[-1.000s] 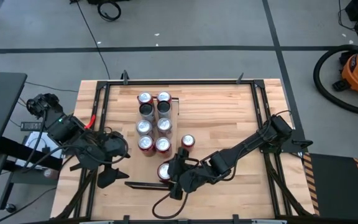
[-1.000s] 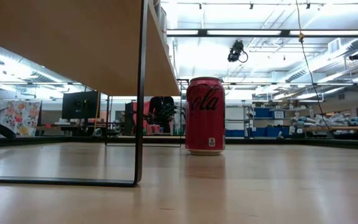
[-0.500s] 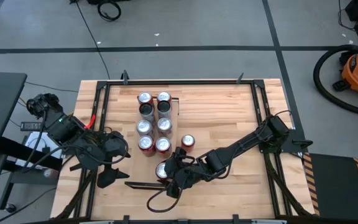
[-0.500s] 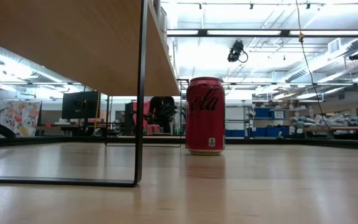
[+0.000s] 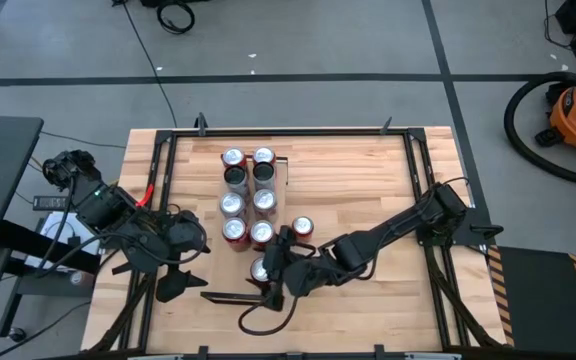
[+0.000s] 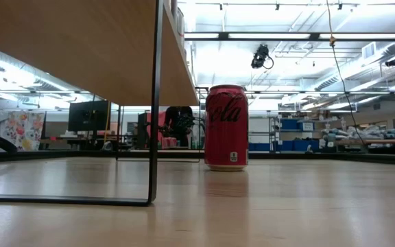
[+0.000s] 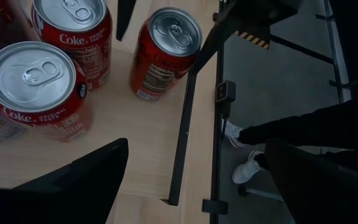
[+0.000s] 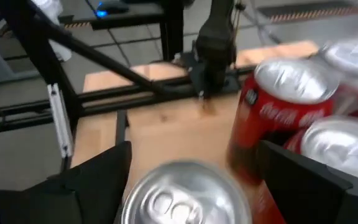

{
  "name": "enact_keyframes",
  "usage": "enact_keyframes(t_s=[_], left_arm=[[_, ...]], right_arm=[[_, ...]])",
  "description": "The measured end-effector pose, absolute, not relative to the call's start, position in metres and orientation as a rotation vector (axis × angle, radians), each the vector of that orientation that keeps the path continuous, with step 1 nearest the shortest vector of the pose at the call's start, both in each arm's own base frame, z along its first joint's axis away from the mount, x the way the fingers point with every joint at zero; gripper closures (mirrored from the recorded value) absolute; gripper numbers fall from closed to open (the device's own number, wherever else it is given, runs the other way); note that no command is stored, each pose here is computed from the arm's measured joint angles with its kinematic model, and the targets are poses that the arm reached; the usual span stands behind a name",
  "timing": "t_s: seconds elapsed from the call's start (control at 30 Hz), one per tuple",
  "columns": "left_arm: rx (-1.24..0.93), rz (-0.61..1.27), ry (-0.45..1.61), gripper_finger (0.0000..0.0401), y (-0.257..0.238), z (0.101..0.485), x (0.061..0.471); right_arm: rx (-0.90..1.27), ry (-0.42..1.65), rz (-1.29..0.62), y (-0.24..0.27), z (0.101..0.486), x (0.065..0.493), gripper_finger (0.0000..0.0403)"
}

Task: Place canned beverage on shelf
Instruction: Put the bottom right red and black soda can on the shelf

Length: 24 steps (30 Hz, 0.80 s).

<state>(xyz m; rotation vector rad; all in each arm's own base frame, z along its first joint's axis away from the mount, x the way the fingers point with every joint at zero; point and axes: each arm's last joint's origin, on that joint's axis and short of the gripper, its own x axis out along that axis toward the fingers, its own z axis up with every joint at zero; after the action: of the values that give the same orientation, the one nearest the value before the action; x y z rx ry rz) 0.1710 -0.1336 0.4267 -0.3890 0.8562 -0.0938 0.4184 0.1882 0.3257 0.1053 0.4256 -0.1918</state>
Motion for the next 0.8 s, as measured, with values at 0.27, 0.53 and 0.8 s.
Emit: enact_keyframes(t_s=[0.27,0.53,0.8], left_arm=[[-0.404,-0.087,0.857,0.0013,-0.134,0.427,0.171],[-0.408,-0.088,0.878,0.0013,-0.134,0.426,0.169],[-0.401,-0.085,0.885,0.0013,-0.134,0.425,0.169]], right_arm=[[-0.004,0.374,-0.198,0.183,0.374,0.414,0.0048],[-0.073,0.615,-0.105,0.195,0.388,0.379,0.0054],[-0.057,0.832,-0.102,0.204,0.359,0.363,0.0057]])
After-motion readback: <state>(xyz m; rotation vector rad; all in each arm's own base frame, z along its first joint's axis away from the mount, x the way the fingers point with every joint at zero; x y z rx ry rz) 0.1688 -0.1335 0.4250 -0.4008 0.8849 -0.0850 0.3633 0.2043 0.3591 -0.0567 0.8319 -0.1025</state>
